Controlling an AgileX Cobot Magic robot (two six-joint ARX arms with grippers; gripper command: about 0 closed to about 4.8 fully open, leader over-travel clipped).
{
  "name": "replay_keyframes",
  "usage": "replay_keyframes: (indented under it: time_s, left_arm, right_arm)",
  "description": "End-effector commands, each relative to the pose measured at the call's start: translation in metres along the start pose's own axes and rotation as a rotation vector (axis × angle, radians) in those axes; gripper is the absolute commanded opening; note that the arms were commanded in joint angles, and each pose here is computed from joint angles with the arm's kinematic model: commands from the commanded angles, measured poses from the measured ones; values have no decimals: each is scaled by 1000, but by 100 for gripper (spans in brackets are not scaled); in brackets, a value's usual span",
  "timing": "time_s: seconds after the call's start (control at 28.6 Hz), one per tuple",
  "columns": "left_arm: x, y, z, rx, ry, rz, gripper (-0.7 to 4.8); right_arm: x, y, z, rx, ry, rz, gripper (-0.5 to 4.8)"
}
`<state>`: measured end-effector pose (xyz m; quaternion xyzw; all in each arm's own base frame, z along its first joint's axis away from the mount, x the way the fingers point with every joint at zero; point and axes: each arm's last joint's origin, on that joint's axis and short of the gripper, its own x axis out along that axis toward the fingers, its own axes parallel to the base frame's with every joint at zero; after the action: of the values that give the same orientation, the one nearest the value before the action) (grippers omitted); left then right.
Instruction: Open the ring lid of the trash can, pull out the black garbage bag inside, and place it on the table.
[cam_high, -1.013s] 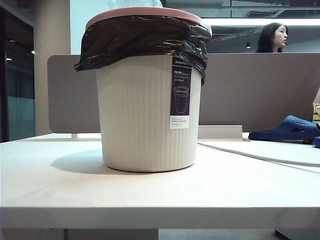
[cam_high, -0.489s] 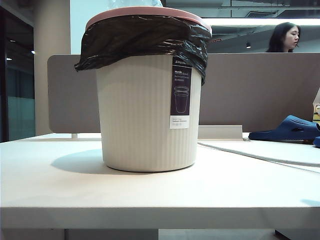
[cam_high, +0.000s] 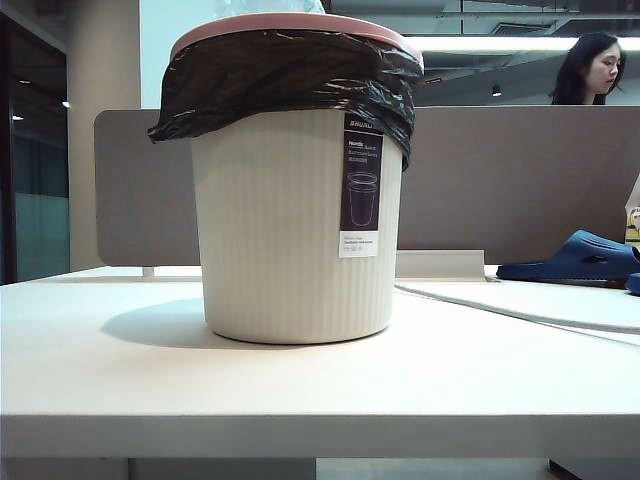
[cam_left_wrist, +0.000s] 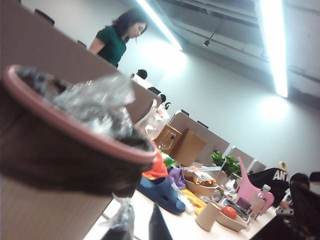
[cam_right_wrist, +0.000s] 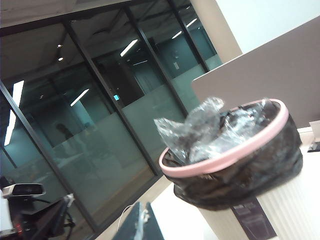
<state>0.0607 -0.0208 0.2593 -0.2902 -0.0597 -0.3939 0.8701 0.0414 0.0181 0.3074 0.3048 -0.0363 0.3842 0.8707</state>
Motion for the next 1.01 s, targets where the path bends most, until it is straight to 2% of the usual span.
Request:
replay_keyframes:
  time_s: [0.03,0.1,0.24,0.45,0.56,0.77,1.01]
  left_arm:
    - [-2,-25,23,142,-5,-9,41]
    - [-2,-41,38,207,-11,-16,-2]
    - [0,-67,66,299,12,-35,-5]
    - [10,-95,103,374,66,-49,-6]
    - [18,-103,120,394,66,-50,-6]
    - [46,-100,145,359,122,-74,-5]
    - [79,-77,144,266,258,-120,-6]
  right_arm:
    - [5,14,19,18,14,-12,-2]
    - [11,19,31,40,17,-45,-2]
    - [26,21,51,81,40,-91,-2]
    - [56,10,74,136,130,-83,-2]
    - [73,6,82,139,174,-61,-2]
    - [117,3,82,160,315,45,-2]
    - [170,8,32,103,478,59,-2]
